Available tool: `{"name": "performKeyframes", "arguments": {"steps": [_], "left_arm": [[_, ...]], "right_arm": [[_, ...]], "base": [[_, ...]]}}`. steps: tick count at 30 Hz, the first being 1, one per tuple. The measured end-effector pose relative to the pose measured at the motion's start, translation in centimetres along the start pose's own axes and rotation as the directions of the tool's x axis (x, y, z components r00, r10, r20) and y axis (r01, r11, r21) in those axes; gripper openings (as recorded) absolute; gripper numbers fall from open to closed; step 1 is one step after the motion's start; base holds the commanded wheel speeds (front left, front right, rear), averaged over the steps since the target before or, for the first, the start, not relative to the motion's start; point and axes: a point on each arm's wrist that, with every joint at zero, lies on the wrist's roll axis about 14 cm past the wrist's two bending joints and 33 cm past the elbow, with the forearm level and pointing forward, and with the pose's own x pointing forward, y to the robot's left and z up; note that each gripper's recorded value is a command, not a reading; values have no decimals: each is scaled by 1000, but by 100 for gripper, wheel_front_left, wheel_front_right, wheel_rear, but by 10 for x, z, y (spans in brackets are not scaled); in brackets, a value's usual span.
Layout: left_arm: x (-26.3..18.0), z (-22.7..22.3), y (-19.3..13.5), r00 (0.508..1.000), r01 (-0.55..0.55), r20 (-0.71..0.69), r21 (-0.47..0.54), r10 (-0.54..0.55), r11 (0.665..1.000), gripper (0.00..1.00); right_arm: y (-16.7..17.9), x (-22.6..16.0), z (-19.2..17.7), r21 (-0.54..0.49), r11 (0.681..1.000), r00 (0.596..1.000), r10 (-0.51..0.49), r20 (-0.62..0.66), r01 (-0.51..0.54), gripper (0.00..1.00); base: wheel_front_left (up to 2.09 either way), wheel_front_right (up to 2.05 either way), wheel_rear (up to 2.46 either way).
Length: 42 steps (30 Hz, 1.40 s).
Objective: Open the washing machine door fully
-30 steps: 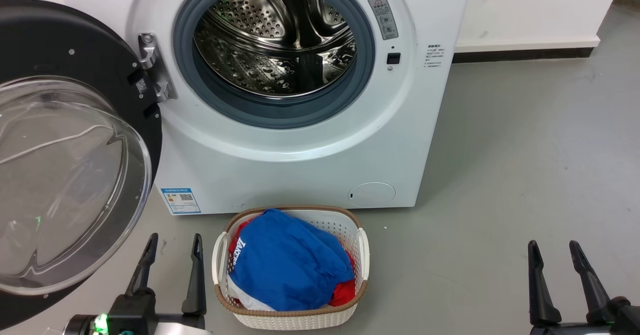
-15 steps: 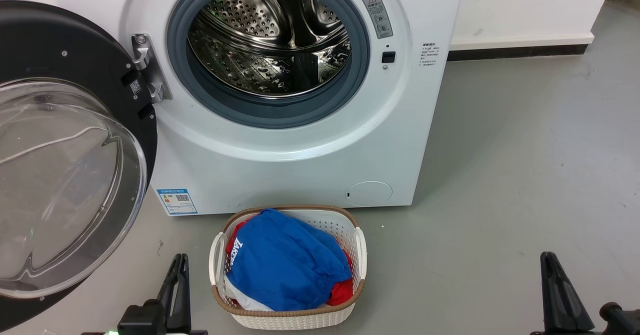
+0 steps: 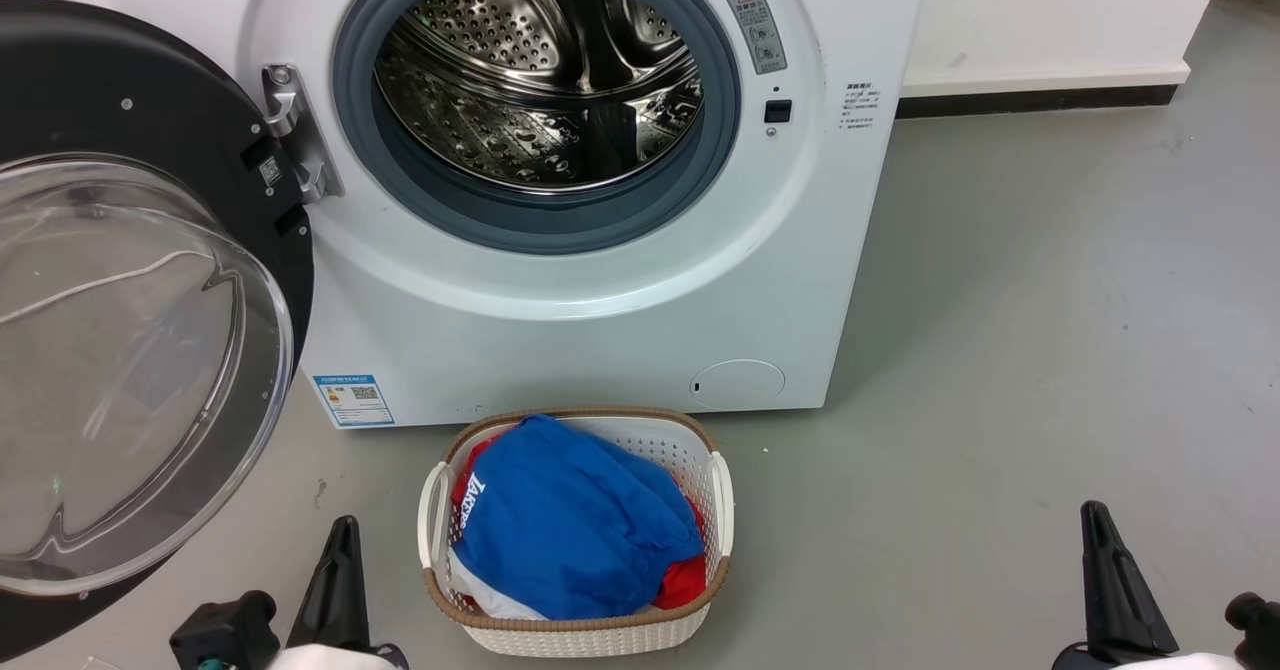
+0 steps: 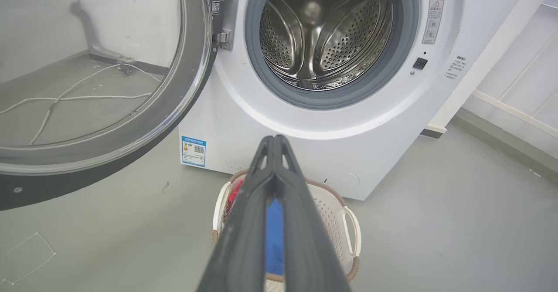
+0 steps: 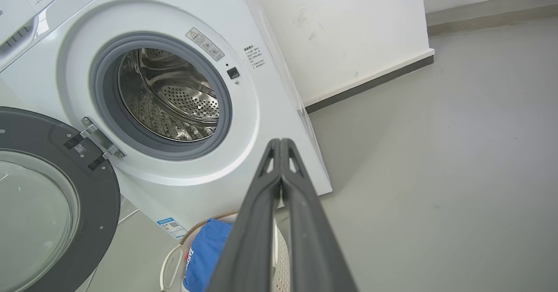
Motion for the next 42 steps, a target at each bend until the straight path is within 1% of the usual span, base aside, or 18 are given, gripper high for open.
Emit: {"name": "performKeyframes", "arguments": {"steps": [4,9,19,31,42], "left_arm": [[3,1,2,1000,-12,-6,-75,11,997,0],[5,0,4,1000,-23,-18,-166,21,986,0],[11,0,7,999,-45,-35,-329,36,943,0],[15,-2,9,997,-64,-59,-492,40,868,0],[20,-2,10,997,-70,-71,-615,34,785,0]], "right_arm": [[-1,3,-1,69,998,1000,-10,-7,11,0],[-2,6,-2,149,989,1000,-20,-16,22,0],[-3,16,-2,295,955,999,-30,-25,36,0],[-3,24,-5,439,897,998,-37,-47,54,0],[-1,31,-6,551,832,998,-32,-61,60,0]], "base": [[0,0,0],[0,0,0],[0,0,0],[0,0,0],[0,0,0]]}}
